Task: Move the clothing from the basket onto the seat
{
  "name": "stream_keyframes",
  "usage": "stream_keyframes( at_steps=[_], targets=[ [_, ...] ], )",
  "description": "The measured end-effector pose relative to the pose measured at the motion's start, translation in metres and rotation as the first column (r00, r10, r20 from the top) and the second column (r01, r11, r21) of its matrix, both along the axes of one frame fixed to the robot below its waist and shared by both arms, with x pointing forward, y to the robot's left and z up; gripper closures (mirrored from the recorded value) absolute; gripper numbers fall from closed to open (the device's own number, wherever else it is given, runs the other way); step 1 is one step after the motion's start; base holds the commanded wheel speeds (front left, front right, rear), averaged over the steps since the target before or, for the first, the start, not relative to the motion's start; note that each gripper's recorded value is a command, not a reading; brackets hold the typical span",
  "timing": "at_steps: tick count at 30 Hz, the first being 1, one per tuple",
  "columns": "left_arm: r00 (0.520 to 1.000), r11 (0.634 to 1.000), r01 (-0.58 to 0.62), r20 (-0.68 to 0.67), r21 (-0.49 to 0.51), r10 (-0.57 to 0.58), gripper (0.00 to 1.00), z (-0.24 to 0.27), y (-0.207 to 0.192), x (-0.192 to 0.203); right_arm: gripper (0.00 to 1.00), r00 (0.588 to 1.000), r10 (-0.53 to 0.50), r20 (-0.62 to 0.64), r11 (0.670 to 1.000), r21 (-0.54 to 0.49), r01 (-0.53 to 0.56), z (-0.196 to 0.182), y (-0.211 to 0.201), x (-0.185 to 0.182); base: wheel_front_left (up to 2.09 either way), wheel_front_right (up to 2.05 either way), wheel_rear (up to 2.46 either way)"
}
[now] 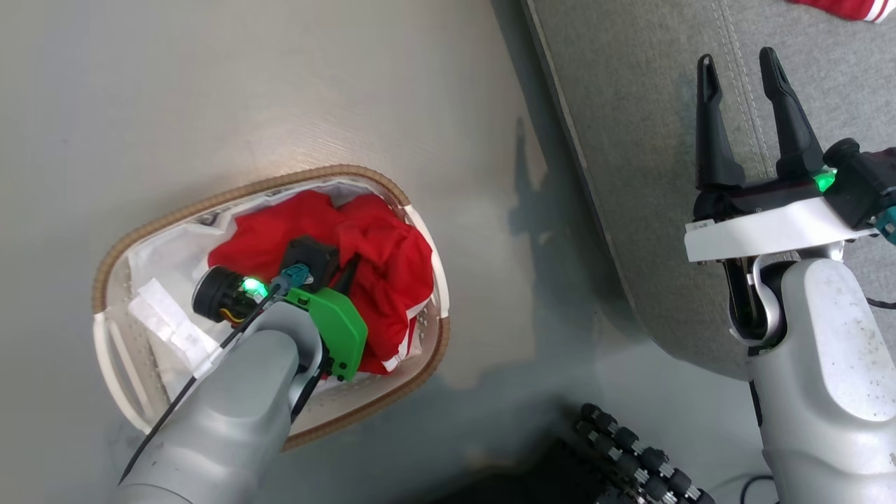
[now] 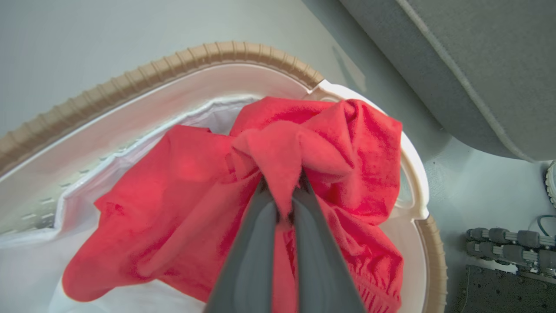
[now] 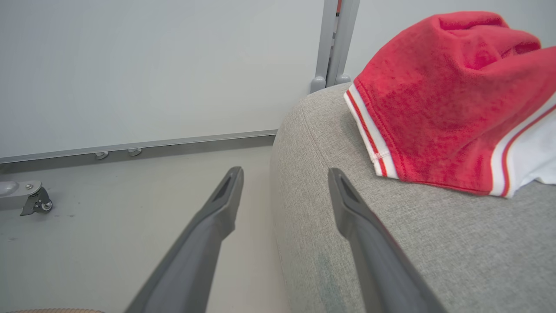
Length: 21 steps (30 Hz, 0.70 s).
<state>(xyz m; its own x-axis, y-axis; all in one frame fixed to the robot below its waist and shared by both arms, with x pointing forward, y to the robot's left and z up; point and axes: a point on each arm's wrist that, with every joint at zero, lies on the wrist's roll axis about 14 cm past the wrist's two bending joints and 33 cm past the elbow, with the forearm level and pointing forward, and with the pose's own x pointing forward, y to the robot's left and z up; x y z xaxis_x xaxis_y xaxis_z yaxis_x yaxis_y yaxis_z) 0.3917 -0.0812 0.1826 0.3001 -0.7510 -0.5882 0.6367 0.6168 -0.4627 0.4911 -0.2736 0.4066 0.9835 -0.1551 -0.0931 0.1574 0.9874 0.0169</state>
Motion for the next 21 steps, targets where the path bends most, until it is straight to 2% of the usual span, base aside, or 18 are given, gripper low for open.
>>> stream_keyframes(
  at_steps=[5,13,21],
  targets=[
    [0.995,0.996,-0.026,0.098,-0.083,0.034,1.00,0.045,-0.008,0.020,0.00,1.000,0.006,0.012,1.000,-0.016,-0.006,0.012,0.004,-0.007,0.00,0.00,0.00],
    [0.964,0.985,-0.057,0.246,-0.164,0.096,1.00,0.116,0.002,0.034,0.00,0.999,0.018,0.044,0.999,-0.028,-0.017,0.036,0.011,-0.025,0.00,0.00,0.00],
    [0.885,0.971,-0.005,0.451,-0.241,0.116,1.00,0.212,0.000,0.043,0.00,0.995,0.032,0.091,0.999,-0.022,-0.030,0.065,0.021,-0.052,0.00,0.00,0.00]
  ],
)
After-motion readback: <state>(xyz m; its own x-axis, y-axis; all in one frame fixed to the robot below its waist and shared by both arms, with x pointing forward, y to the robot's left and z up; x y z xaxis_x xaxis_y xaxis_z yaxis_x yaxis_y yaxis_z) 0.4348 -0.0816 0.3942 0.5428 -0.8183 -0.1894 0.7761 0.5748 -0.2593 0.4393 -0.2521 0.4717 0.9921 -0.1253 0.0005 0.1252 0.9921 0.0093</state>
